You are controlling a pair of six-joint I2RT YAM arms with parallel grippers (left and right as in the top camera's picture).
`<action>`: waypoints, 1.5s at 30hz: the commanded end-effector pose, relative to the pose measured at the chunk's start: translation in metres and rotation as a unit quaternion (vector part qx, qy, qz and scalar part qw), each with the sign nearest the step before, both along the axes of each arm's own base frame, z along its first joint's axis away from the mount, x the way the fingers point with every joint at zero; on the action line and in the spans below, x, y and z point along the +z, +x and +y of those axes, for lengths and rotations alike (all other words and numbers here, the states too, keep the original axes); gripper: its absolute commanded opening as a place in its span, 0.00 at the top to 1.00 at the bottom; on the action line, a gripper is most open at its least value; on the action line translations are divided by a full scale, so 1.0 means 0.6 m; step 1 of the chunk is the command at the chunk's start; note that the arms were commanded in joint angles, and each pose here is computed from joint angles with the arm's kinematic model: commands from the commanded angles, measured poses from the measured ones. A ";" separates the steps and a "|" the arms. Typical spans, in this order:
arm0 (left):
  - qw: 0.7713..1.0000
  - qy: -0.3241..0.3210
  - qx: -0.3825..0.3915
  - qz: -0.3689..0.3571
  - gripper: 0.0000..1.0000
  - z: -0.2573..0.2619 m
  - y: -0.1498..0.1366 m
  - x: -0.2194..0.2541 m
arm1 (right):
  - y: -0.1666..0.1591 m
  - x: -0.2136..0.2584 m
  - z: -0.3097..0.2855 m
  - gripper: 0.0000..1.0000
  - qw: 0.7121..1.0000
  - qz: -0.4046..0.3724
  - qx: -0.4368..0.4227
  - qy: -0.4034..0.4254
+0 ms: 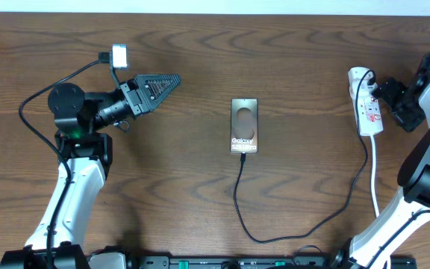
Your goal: Plug charger to phone and switch on socket
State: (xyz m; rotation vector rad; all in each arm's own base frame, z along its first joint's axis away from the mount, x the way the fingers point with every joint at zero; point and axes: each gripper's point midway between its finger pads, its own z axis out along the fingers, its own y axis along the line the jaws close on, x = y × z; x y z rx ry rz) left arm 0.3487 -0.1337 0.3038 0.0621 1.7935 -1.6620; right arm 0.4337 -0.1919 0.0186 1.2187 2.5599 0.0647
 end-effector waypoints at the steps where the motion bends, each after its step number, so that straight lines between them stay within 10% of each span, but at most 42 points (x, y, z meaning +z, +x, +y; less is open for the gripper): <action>1: 1.000 0.002 0.004 -0.012 0.07 0.003 0.002 0.009 | -0.001 -0.025 0.040 0.01 0.999 0.015 0.020 0.028; 45: 1.000 0.002 0.004 -0.012 0.07 0.003 0.002 0.009 | -0.029 -0.045 0.082 0.01 0.996 0.047 0.001 0.073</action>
